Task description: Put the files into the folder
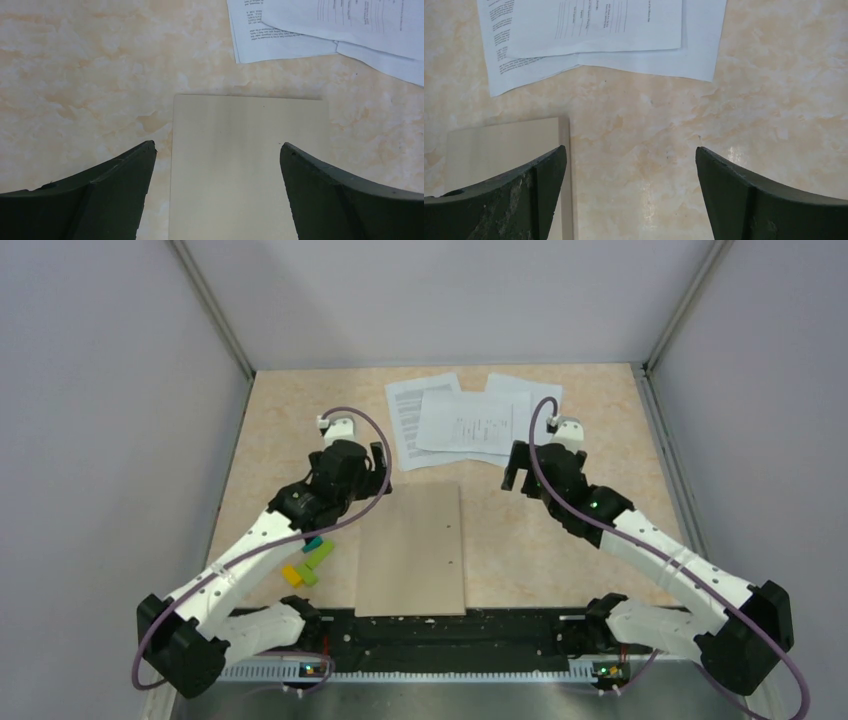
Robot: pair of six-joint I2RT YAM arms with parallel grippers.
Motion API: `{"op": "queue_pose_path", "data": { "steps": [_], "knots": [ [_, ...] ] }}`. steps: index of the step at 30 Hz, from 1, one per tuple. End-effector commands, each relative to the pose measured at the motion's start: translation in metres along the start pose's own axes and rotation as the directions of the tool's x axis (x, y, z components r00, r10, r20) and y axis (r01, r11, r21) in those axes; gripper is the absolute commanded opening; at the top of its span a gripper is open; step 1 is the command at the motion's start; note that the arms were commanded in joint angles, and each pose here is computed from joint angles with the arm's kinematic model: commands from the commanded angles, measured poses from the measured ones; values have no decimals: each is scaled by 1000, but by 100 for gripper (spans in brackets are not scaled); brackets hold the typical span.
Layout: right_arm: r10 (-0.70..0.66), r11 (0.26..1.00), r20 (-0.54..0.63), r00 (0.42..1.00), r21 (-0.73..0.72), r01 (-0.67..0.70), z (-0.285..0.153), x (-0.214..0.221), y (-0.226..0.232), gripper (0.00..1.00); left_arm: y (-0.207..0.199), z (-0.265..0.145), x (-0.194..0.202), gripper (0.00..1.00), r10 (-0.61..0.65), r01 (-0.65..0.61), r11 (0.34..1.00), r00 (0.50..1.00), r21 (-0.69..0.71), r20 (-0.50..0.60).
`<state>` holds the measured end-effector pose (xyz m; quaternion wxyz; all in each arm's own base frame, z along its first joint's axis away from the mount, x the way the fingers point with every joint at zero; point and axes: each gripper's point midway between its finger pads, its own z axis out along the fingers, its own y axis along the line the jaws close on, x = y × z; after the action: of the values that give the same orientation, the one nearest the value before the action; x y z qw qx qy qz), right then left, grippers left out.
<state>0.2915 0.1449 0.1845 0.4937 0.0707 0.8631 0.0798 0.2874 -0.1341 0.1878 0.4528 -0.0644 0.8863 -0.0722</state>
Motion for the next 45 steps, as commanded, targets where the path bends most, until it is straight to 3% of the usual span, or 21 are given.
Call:
{"op": "queue_pose_path", "data": {
  "steps": [1, 13, 20, 26, 32, 45],
  "knots": [
    [14, 999, 25, 1000, -30, -13, -7, -16, 11, 99, -10, -16, -29, 99, -43, 37, 997, 995, 65, 93],
    [13, 997, 17, 1000, -71, -12, -9, -15, 17, 99, -7, -26, -36, 99, -23, 16, 998, 994, 64, 110],
    [-44, 991, -60, 997, -126, 36, -3, 9, 32, 99, 3, -22, -26, 99, -23, 22, 1000, 997, 14, 69],
    [-149, 976, -153, 977, -183, 120, -5, 55, 65, 99, 15, -4, -4, 99, -95, 94, 995, 995, -27, -39],
    [-251, 948, -187, 950, -249, 201, -22, 101, 88, 99, 23, 14, 29, 99, -230, 235, 972, 959, 10, -167],
    [-288, 912, -284, 915, -374, 170, -40, 142, 113, 99, 32, 28, 58, 99, -292, 299, 954, 926, -7, -237]
  ]
}}
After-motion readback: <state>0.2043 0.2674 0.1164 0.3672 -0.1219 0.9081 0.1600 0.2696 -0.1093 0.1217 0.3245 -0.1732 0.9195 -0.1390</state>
